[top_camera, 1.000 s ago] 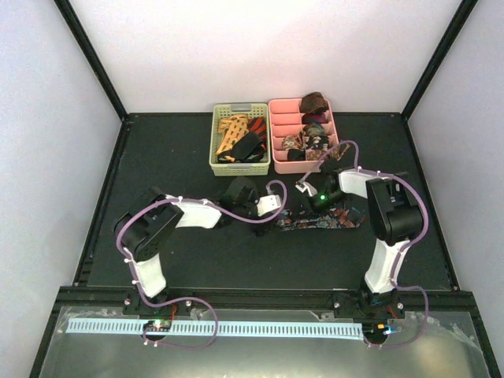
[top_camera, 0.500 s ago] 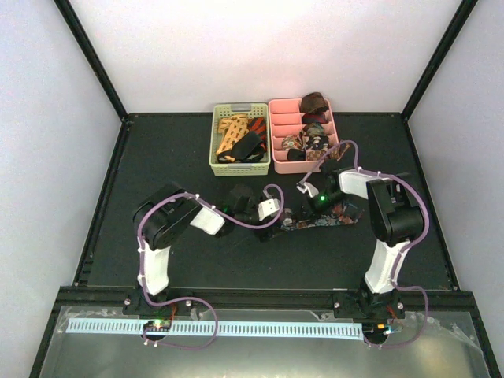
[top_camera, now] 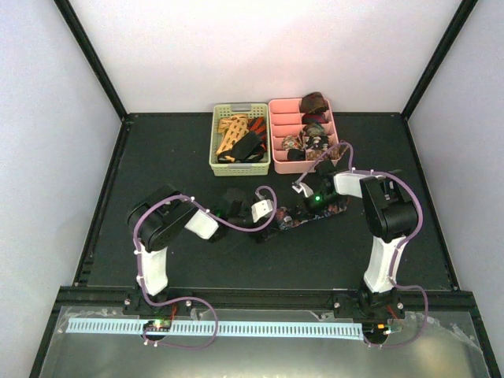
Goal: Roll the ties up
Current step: Roll the tie at the center of the board.
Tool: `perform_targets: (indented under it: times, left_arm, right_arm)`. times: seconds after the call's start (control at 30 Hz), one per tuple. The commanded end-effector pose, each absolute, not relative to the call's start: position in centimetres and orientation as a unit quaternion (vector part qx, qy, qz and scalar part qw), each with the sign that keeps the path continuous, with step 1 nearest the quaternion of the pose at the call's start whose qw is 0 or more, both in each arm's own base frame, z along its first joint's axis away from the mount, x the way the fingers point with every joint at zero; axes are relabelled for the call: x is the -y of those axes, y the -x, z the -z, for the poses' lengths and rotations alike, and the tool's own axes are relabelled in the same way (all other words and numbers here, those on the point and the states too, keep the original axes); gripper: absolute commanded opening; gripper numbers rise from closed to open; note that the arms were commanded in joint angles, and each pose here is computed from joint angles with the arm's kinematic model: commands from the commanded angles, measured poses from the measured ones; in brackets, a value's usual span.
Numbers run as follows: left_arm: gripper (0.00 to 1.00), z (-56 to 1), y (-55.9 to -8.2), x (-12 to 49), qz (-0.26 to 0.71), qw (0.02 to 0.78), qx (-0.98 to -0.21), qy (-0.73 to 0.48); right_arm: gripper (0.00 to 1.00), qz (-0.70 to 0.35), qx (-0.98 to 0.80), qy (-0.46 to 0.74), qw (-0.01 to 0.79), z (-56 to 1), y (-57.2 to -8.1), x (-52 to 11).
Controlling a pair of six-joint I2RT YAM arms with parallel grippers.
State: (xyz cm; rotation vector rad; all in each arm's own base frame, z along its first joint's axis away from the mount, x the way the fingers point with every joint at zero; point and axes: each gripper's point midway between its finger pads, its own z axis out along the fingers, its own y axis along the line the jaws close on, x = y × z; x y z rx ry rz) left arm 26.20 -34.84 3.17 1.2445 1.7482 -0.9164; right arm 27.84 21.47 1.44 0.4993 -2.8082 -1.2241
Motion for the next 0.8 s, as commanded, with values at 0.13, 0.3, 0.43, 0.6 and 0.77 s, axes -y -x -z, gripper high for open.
perform_targets:
  times: [0.13,0.3,0.43,0.6,0.77]
  left_arm:
    - [0.94,-5.4,-27.9,36.8,0.381,0.432,-0.677,-0.458]
    - [0.81,-4.7,-28.8,37.6,0.377,0.431,-0.681,-0.457]
    - [0.64,-3.5,-29.5,38.0,0.352,0.414,-0.693,-0.474]
    - [0.41,-1.6,-28.9,36.6,0.301,0.376,-0.713,-0.51]
    - [0.36,0.6,-27.2,34.6,0.264,0.31,-0.733,-0.545]
  right_arm:
    - [0.02,0.339,0.928,-0.155,0.032,2.3,-26.8,-20.0]
    - [0.02,0.344,0.926,-0.153,0.034,2.2,-26.8,-20.1]
    - [0.02,0.351,0.923,-0.153,0.031,1.8,-27.0,-20.3]
    - [0.06,0.36,0.92,-0.153,0.01,-0.1,-28.2,-19.7]
    - [0.3,0.38,0.909,-0.166,-0.036,-3.6,-29.2,-18.8]
